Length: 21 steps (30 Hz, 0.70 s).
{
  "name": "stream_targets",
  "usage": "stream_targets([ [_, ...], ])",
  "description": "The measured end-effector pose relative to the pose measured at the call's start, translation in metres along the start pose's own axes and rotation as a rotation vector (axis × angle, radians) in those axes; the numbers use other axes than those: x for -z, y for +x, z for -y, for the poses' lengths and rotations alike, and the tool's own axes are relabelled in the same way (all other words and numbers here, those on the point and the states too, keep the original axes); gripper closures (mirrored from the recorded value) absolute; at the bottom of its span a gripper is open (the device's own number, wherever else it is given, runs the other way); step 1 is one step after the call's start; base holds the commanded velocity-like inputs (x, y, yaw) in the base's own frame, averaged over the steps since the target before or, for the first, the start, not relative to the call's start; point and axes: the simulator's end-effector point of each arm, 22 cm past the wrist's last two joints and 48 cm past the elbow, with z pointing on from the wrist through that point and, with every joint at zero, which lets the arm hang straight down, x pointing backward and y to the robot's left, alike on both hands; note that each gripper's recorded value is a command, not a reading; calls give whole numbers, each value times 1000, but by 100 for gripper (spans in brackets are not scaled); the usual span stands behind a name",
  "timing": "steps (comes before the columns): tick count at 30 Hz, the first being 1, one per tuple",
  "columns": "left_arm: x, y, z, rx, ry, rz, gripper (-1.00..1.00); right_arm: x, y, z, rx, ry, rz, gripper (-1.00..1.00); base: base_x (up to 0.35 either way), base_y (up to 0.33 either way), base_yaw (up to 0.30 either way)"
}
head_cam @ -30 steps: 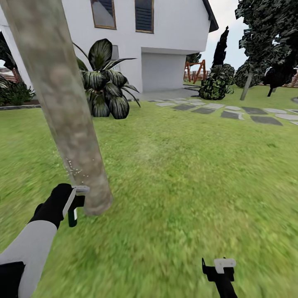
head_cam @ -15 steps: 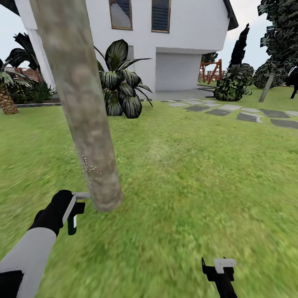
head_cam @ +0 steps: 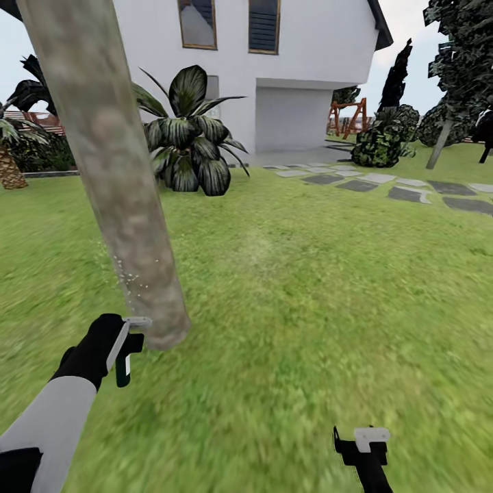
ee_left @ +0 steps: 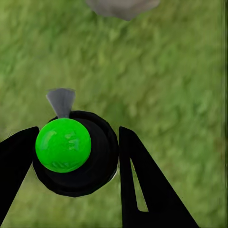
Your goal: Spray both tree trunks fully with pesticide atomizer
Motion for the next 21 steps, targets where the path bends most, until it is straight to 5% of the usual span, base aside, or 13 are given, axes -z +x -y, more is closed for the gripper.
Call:
stream_targets([
  [14, 0, 1, -3, 2, -4, -2, 100, 0, 0, 0, 0, -1, 0, -100, 39, -273, 7],
  [21, 0, 1, -3, 4, -4, -2, 100, 0, 0, 0, 1, -2, 0, -100, 196, -227, 246],
])
